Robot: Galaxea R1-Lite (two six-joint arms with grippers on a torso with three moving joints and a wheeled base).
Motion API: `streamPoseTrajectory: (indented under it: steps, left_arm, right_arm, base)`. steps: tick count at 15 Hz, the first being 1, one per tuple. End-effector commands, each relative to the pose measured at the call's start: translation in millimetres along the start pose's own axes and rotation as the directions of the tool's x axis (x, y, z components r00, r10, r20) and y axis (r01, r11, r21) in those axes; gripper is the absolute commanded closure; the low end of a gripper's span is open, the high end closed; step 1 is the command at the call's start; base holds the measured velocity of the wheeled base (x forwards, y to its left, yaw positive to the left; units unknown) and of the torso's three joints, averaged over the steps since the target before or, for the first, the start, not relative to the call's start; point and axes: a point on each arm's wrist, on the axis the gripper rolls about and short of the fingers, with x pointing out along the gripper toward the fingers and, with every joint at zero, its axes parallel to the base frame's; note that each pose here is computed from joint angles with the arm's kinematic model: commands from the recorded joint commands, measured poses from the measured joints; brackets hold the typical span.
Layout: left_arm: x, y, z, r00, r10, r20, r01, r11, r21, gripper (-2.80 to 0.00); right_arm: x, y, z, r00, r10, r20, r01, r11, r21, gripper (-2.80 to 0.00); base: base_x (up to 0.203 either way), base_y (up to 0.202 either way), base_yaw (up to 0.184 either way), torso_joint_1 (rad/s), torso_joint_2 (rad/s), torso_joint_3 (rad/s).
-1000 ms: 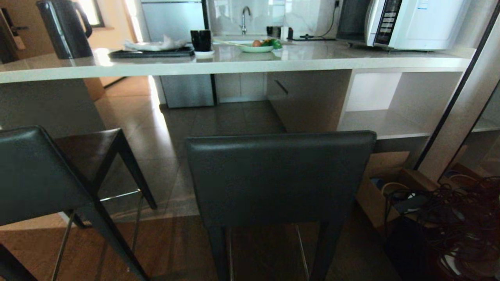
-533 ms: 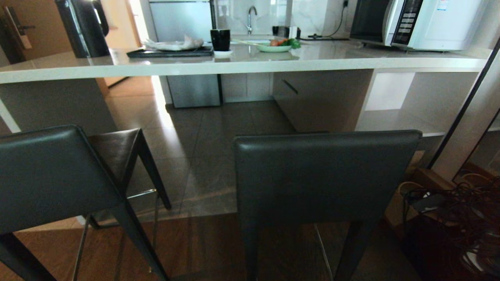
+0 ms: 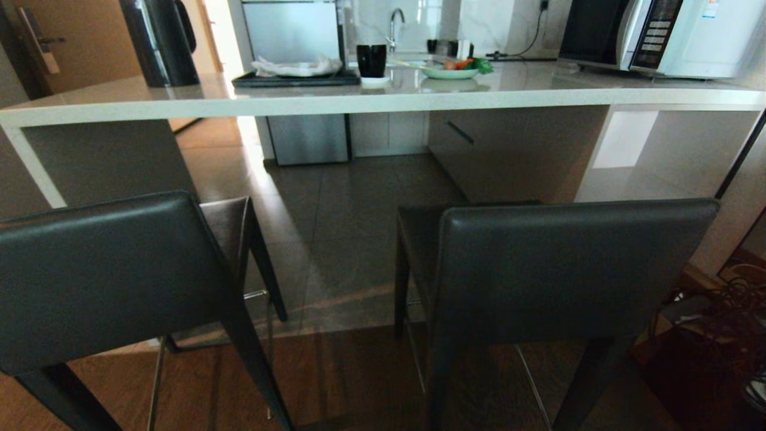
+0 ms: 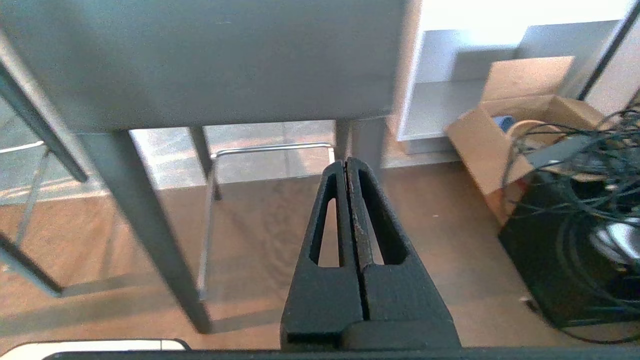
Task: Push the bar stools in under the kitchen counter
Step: Push the gray chair back under the dining table
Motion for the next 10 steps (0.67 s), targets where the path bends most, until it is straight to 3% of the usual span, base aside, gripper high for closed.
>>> streamPoseTrajectory:
  steps: [1, 10]
  left_arm:
    - [0.0, 0.0, 0.0, 1.0, 0.0, 0.0, 0.0, 1.0, 0.0, 0.0]
    - [0.0, 0.0, 0.0, 1.0, 0.0, 0.0, 0.0, 1.0, 0.001, 0.0]
  right_arm:
    - [0.0, 0.0, 0.0, 1.0, 0.002, 0.0, -0.002, 1.0, -0.001, 0.0]
    - [0.1, 0.0, 0.0, 1.0, 0.001, -0.001, -0.001, 1.0, -0.001, 0.0]
  base:
    - [0.0, 0.197, 0.001, 0.002, 0.0, 0.003]
    - [0.0, 0.197, 0.0, 0.002, 0.0, 0.004]
